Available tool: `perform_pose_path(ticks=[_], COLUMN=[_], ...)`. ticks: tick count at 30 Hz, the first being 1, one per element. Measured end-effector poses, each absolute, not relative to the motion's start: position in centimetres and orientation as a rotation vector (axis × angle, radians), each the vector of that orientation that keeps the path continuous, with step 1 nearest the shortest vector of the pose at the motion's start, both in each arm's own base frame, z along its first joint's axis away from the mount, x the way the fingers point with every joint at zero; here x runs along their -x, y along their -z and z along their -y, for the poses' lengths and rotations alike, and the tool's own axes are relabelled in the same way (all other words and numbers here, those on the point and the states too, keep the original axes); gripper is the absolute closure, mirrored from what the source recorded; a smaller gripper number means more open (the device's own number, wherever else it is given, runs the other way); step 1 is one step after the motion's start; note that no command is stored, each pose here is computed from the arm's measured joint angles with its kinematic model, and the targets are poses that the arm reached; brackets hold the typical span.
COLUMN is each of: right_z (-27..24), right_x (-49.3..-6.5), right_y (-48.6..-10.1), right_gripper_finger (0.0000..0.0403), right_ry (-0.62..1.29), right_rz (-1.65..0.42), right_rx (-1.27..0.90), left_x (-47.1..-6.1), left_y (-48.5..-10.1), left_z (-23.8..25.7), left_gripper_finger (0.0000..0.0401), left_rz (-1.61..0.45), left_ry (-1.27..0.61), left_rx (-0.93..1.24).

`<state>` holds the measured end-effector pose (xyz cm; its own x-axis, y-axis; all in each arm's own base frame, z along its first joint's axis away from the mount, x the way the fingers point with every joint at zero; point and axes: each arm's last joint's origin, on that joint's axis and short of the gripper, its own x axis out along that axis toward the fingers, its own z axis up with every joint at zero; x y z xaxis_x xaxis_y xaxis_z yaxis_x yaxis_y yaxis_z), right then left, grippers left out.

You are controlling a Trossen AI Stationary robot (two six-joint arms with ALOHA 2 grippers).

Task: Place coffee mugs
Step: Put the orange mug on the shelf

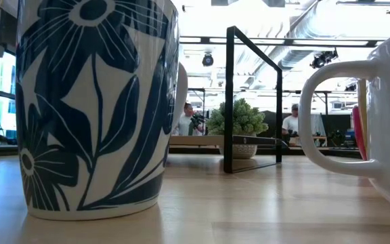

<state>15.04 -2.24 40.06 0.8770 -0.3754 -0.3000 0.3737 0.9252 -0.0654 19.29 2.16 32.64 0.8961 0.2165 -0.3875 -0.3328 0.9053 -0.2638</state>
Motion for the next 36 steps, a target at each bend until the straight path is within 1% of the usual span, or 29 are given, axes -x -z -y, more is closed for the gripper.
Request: perform_pose_path(ticks=[5,11,15,20,22,31,36], right_z=[2.4,2.4,2.4,2.3,2.3,2.3,2.2], right_x=[-15.3,-15.3,-15.2,-14.9,-14.8,-14.6,-14.5], right_y=[-39.3,-39.0,-38.8,-38.3,-38.1,-37.7,-37.5], right_gripper_finger=[0.0299,0.0299,0.0299,0.0299,0.0299,0.0299,0.0299], right_ry=[0.420,0.432,0.440,0.457,0.462,0.447,0.437], right_rz=[-0.396,-0.423,-0.442,-0.488,-0.507,-0.553,-0.575], right_rx=[0.022,0.026,-0.008,-0.065,-0.078,-0.083,-0.084], left_x=[-20.0,-21.3,-22.8,-24.1,-24.7,-26.9,-27.9], left_y=[-31.3,-32.2,-31.8,-29.5,-28.5,-25.2,-24.0], left_z=[-0.6,1.6,2.7,3.3,3.4,3.8,4.0], left_gripper_finger=[0.0224,0.0224,0.0224,0.0224,0.0224,0.0224,0.0224], left_rz=[-0.511,-0.720,-0.925,-1.226,-1.297,-1.424,-1.435], left_ry=[-0.249,-0.238,-0.293,-0.398,-0.428,-0.464,-0.466], left_rx=[0.410,0.422,0.377,0.316,0.303,0.263,0.248])
